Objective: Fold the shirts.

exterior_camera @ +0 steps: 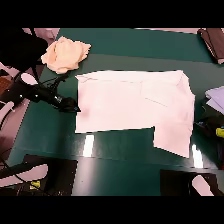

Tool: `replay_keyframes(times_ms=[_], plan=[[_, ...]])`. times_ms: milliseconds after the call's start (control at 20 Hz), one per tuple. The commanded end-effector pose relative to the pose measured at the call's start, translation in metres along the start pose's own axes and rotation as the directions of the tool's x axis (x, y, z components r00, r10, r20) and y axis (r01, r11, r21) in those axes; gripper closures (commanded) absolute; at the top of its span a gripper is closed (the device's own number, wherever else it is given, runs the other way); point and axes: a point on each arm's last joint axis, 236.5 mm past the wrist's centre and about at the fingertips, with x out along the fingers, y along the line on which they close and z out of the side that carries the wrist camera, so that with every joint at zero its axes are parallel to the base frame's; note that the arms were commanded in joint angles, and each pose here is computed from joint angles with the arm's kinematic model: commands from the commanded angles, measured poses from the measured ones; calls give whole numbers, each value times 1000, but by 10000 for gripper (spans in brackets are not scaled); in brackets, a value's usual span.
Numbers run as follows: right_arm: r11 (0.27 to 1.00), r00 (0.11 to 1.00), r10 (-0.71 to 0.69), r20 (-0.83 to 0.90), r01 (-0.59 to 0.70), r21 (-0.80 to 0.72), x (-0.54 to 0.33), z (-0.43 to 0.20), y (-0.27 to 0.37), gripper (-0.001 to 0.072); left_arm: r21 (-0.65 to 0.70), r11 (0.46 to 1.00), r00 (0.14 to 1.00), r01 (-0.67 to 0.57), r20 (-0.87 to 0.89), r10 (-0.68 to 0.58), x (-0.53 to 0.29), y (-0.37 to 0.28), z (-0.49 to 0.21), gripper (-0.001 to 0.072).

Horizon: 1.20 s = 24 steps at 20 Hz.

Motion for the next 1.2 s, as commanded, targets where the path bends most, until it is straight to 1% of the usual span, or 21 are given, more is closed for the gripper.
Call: replay_keyframes(times_ms=[0,150,300,500,750,900,1050,1100,1150], plan=[[994,992,96,80,-100,37,19,37,7,238,0,1000,1000,25,6,-25,4,-4,-2,281],[997,997,74,21,-75,20,43,53,8,240,-1,1000,1000,25,4,-25,4,-4,-3,281],[998,998,-67,-3,67,-20,49,66,-13,263,0,1000,1000,23,5,-23,4,-3,-2,281],[979,983,-180,-27,177,-97,48,78,-25,263,0,1000,1000,15,13,-15,4,-1,0,281],[979,977,-190,-99,181,-98,58,71,-32,263,0,1000,1000,15,12,-15,4,-1,-1,281],[977,967,-188,-173,166,-136,70,53,-28,262,0,1000,1000,15,12,-15,4,-1,-1,281],[976,964,-174,-200,143,-162,79,44,-16,266,3,1000,1000,6,8,-6,4,1,-1,281],[978,964,-168,-206,136,-160,80,43,-13,270,7,1000,1000,-10,5,10,4,5,-2,281],[978,961,-168,-219,134,-160,79,40,-13,306,6,999,999,-36,1,36,4,11,-3,281]])
